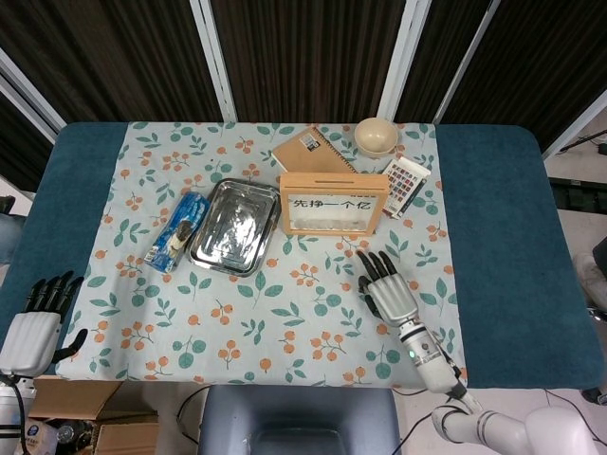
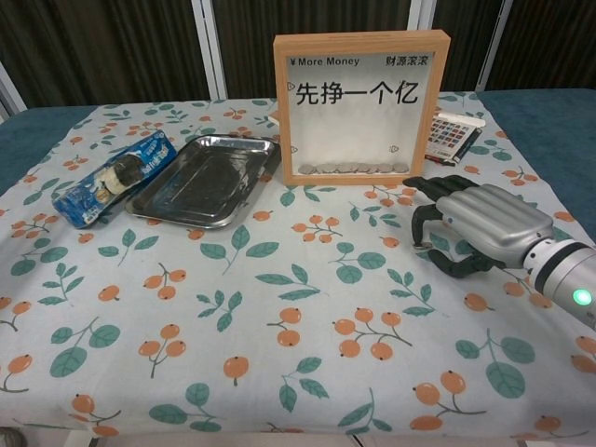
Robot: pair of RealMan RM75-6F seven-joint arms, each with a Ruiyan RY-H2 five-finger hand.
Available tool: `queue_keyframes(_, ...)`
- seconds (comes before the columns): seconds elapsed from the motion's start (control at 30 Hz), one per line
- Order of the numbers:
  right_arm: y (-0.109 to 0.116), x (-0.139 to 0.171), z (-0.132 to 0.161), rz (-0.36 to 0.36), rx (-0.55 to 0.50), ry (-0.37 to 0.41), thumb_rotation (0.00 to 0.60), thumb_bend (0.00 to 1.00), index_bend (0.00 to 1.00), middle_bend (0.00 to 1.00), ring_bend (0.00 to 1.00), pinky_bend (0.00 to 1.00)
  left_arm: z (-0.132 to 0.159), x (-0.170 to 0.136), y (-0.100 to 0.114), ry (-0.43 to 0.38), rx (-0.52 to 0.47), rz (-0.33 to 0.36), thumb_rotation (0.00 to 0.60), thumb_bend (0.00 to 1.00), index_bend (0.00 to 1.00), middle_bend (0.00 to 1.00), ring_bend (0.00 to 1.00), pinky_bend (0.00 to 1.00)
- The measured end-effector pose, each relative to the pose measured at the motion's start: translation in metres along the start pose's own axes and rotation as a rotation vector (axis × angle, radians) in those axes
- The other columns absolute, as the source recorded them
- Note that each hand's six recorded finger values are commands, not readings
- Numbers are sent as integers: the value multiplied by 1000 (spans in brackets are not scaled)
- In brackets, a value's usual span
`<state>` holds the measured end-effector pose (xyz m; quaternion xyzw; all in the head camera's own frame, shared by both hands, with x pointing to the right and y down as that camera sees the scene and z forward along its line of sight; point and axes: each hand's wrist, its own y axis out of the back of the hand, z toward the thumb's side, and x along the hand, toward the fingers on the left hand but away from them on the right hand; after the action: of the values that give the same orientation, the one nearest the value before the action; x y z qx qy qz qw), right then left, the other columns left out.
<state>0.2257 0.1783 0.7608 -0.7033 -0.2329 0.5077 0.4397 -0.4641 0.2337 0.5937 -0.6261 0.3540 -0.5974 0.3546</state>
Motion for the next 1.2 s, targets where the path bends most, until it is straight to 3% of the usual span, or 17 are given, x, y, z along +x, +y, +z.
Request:
queue_keyframes(0.57,4,-4,4,-31,17,14,600,506,656,0,0,0,-3,0,-1,7,-3,-5,600,325,0,0,0,0)
queue_keyframes(0.97,4,-7,8,-48,17,31,600,505,589,0,0,0,-7,-2,-2,17,-10,-3,600,325,0,0,0,0)
queue_keyframes(1.2,7,-7,10,-68,12,43,600,505,605,0,0,0,-8,-3,-3,14,-14,-1,600,325,0,0,0,0)
